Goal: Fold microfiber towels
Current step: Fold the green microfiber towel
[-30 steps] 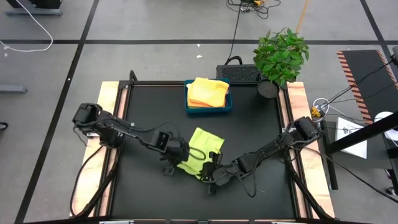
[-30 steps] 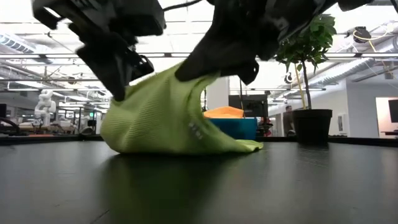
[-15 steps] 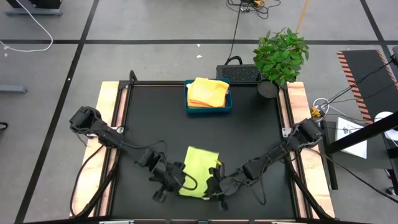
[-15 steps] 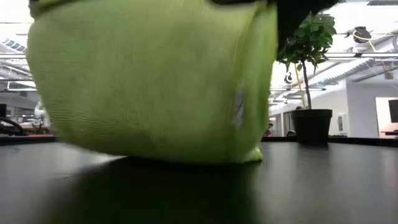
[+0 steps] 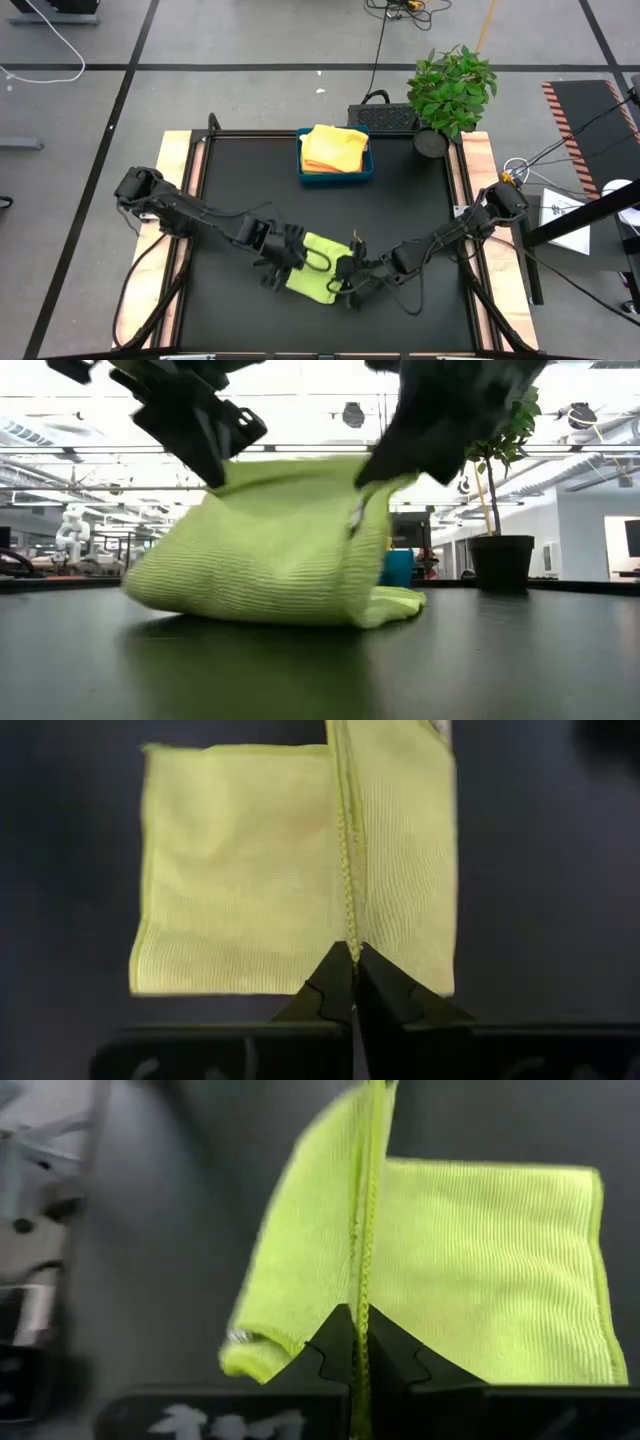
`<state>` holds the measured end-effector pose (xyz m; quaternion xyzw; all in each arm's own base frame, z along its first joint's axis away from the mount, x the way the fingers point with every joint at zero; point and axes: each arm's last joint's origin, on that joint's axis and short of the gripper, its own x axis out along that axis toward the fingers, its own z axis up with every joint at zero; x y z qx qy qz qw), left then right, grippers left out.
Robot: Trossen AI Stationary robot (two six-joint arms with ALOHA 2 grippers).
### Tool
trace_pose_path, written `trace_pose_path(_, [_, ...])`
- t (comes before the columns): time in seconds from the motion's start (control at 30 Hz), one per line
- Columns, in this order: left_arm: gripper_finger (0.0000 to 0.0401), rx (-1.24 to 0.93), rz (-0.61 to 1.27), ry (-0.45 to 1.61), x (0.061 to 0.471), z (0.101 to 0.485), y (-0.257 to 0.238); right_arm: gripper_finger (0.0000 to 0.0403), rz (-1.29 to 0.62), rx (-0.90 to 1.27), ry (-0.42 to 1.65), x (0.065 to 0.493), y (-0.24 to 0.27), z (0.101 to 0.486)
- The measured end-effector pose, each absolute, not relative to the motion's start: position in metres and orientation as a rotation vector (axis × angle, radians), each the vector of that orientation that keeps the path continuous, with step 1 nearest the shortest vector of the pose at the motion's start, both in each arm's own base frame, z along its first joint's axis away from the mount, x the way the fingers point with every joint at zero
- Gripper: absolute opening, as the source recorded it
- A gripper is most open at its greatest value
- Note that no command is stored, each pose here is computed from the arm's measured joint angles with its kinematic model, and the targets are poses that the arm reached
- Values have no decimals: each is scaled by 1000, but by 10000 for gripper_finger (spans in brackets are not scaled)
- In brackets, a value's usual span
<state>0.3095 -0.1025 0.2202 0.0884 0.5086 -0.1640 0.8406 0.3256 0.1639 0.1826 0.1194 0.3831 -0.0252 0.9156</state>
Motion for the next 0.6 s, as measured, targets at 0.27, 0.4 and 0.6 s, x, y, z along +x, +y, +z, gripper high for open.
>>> trace_pose_path(0.27, [3, 230, -312, 1071, 318, 219, -71, 0, -143, 279, 839, 321, 142, 162])
trace_pose_path(0.4, [4, 261, -325, 1052, 314, 226, -75, 0, -88, 246, 800, 320, 145, 173])
trace_pose_path(0.6, [3, 332, -246, 891, 298, 264, -76, 0, -40, 179, 666, 304, 138, 224])
